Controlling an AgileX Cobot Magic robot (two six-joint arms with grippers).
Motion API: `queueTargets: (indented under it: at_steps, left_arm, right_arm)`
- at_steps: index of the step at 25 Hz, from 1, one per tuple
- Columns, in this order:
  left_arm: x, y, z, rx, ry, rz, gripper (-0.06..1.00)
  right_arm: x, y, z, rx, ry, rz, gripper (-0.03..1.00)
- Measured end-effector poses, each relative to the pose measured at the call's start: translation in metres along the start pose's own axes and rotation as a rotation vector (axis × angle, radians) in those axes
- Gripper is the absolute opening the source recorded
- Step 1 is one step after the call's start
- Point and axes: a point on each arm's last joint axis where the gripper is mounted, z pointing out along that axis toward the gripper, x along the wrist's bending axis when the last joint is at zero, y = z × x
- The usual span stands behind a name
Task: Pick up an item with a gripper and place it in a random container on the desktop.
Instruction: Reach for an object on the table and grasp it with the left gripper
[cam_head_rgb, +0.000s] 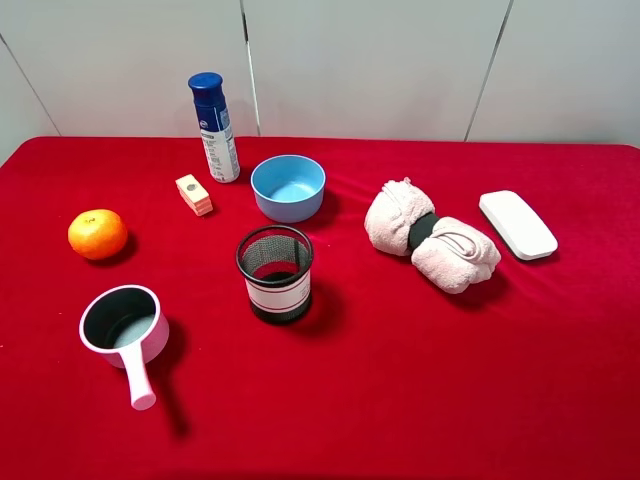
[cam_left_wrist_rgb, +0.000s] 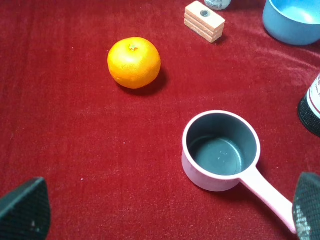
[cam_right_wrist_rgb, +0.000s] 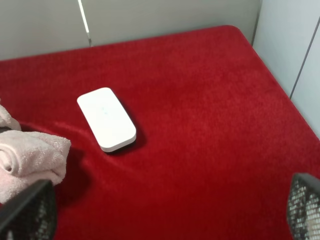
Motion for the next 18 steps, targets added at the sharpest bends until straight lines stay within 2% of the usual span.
queueTargets:
  at_steps: [18]
  left_arm:
    - [0.0, 0.0, 0.0, 0.0, 0.0, 0.0, 0.96]
  right_arm:
    - [0.0, 0.0, 0.0, 0.0, 0.0, 0.0, 0.69]
